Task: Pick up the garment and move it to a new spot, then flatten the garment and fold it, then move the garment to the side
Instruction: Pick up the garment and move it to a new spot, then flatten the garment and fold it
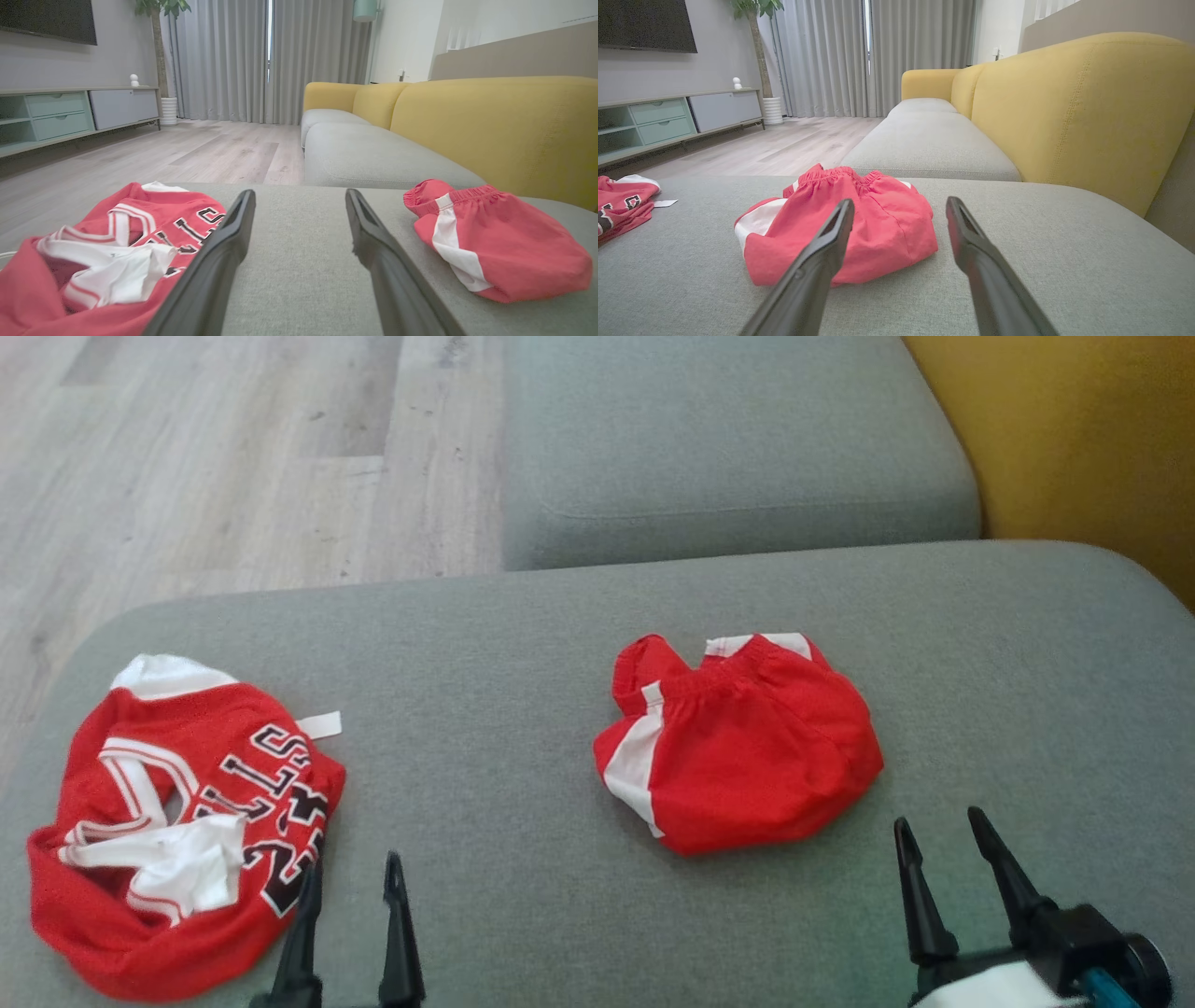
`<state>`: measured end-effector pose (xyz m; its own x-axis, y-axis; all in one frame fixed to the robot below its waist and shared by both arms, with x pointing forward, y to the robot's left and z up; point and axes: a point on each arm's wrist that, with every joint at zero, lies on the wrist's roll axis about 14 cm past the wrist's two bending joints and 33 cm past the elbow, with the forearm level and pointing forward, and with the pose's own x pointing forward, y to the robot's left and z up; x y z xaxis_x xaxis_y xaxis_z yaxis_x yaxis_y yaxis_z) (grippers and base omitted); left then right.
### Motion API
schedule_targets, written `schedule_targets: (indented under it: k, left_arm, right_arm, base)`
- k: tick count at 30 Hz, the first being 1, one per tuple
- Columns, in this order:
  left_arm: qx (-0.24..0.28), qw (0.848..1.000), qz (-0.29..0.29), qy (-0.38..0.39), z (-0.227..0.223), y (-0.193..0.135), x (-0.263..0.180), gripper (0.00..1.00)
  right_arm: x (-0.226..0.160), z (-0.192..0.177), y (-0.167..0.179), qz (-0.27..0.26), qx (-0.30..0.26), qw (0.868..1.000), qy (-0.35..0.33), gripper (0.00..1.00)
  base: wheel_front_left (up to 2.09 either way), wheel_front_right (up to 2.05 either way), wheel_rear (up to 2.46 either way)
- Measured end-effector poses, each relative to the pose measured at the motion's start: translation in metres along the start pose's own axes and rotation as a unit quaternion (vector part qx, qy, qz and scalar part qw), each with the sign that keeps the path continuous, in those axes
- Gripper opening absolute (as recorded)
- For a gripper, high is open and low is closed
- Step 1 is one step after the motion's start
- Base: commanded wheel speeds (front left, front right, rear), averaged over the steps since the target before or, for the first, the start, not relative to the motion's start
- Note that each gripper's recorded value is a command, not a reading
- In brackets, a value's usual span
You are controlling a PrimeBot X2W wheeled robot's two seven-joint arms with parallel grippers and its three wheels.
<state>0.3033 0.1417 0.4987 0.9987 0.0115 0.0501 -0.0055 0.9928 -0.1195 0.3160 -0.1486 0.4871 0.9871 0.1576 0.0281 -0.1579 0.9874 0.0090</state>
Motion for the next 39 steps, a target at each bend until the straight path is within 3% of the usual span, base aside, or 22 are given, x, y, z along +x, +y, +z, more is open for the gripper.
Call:
schedule_targets:
  k: [5, 39]
  left_arm:
    - [0.025, 1.000, 0.002, 0.002, -0.003, 0.004, -0.012, 1.00]
    - [0.027, 0.999, 0.013, 0.015, -0.011, 0.011, -0.014, 1.00]
  right_arm:
    - [0.000, 0.000, 0.003, 0.006, -0.001, 1.000, -0.001, 1.00]
    - [0.003, -0.003, 0.009, 0.015, 0.009, 1.000, 0.005, 1.00]
  base:
    - [0.00, 0.00, 0.00]
    - [0.00, 0.00, 0.00]
